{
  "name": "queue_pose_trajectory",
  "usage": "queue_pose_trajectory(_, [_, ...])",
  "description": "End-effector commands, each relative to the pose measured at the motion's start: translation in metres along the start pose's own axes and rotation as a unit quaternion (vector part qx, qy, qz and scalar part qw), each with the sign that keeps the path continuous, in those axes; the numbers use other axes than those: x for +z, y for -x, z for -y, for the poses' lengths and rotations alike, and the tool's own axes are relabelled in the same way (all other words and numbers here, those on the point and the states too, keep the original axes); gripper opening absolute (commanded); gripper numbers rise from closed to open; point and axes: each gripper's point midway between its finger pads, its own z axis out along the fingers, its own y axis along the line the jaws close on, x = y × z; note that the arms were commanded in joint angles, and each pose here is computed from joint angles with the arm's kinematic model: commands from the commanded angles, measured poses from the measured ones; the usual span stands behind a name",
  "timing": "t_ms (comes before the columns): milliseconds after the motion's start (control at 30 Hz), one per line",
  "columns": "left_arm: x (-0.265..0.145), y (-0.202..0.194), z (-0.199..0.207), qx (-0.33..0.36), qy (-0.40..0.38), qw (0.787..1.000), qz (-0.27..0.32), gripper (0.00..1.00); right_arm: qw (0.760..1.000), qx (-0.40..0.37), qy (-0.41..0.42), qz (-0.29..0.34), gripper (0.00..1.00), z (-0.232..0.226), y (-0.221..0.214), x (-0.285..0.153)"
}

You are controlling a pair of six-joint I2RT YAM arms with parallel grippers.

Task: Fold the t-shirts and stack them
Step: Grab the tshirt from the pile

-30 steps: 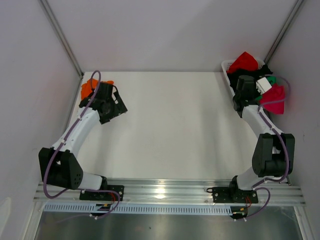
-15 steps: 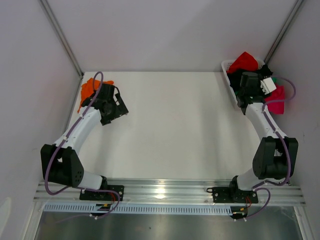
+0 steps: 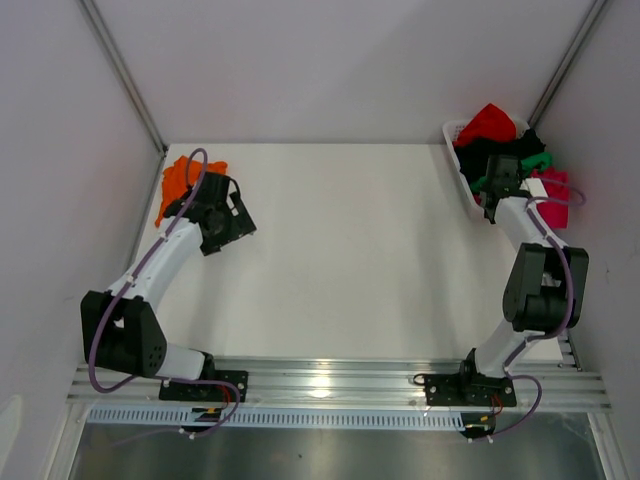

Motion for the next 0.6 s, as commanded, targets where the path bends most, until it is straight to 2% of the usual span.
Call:
queue_pose_trajectory(0, [-0.002, 0.008, 0.004, -0.005, -0.002, 1.000, 0.021, 0.92, 0.995, 0.057, 0.079, -0.021, 0.62, -0.042, 0.017, -0.028])
queue_pose_trajectory(267, [0.018, -0.002, 0.006, 0.000, 0.004, 1.000, -0.008, 0.92, 0.984, 0.099, 0.145, 0.013, 0.63, -0.042, 0.070, -0.090])
queue_pose_trajectory(400, [0.022, -0.005, 0.006, 0.001, 0.005, 1.000, -0.014, 0.91, 0.984, 0.106, 0.144, 0.023, 0.63, -0.035, 0.083, -0.091])
queue_pose_trajectory(567, [0.023, -0.005, 0.006, 0.002, 0.006, 1.000, -0.015, 0.91, 0.986, 0.104, 0.129, -0.001, 0.63, -0.031, 0.065, -0.069])
